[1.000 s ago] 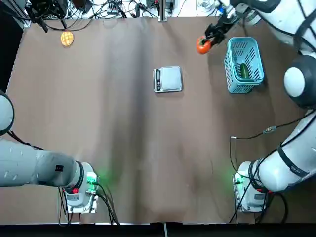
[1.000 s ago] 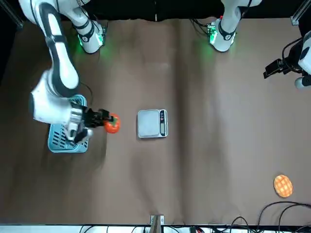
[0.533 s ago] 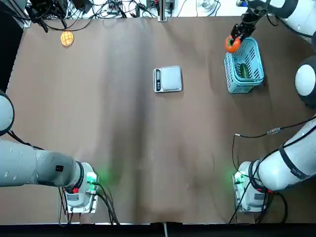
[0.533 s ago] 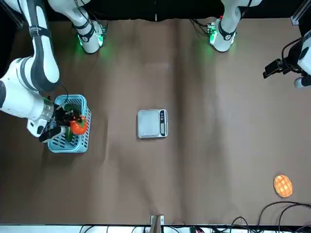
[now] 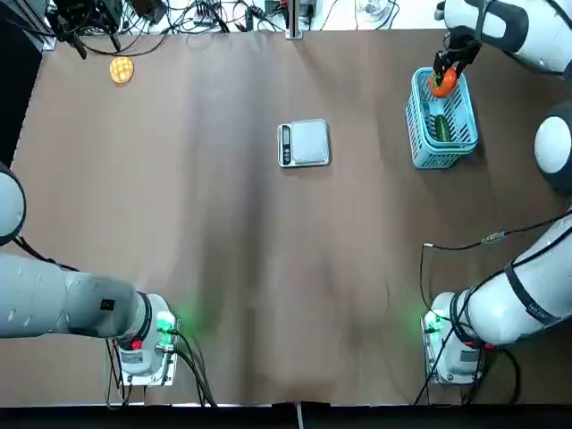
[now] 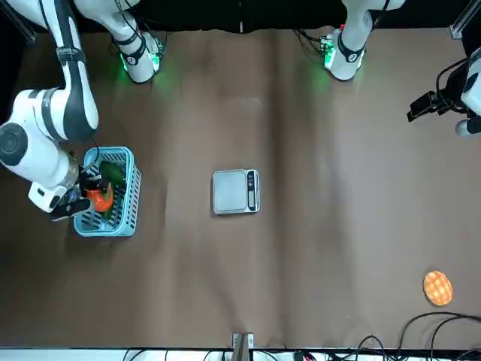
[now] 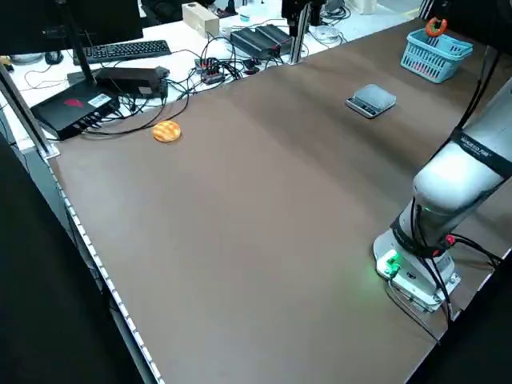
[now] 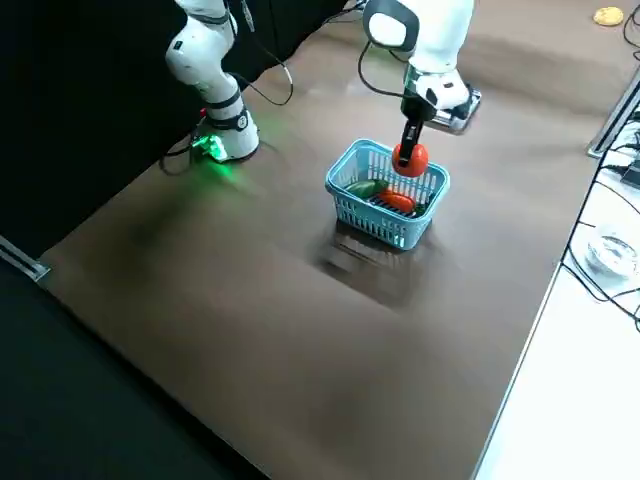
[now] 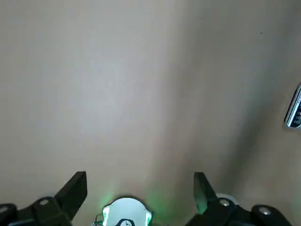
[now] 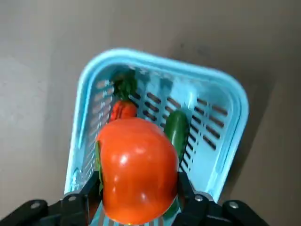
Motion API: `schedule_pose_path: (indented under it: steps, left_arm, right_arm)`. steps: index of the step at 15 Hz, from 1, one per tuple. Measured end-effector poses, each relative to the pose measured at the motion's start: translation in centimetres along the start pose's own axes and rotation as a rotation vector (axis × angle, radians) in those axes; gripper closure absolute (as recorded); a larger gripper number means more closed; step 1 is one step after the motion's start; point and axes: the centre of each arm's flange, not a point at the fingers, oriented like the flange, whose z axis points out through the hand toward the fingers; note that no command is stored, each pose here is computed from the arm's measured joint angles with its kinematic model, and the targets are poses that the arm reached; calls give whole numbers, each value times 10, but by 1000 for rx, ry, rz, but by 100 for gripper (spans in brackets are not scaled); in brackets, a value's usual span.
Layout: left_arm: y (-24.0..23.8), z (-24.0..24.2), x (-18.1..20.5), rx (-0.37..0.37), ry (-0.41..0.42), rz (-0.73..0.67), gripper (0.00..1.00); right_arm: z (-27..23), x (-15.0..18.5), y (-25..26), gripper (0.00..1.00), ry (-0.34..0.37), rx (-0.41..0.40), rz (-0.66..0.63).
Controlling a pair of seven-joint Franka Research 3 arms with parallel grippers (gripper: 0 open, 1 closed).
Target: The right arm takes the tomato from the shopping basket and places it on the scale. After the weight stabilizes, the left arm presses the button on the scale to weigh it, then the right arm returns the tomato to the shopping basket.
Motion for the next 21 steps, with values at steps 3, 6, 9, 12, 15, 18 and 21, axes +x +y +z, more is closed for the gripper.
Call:
schedule_pose_path:
  steps: [3, 6, 9, 12, 15, 18, 21]
  left_arm:
    - [0, 0, 0, 0, 0, -9, 0]
    - [1, 0, 0, 0, 0, -13, 0]
    - [3, 0, 0, 1, -1, -9, 0]
    - [4, 0, -1, 1, 0, -8, 0]
    - [4, -2, 2, -3, 21, -10, 0]
    - [3, -6, 6, -4, 62, -13, 0]
    - [3, -7, 7, 6, 78, -11, 0]
  right_arm:
    - [16, -4, -6, 32, -33, -18, 52]
    - [27, -4, -3, 32, -54, -20, 71]
    - [50, -1, 3, 32, -84, -25, 87]
    - [75, 2, 10, 32, -108, -32, 96]
    - [90, 4, 6, 32, -134, -35, 91]
    - [94, 5, 3, 32, -140, -36, 90]
    - [99, 5, 5, 32, -148, -36, 94]
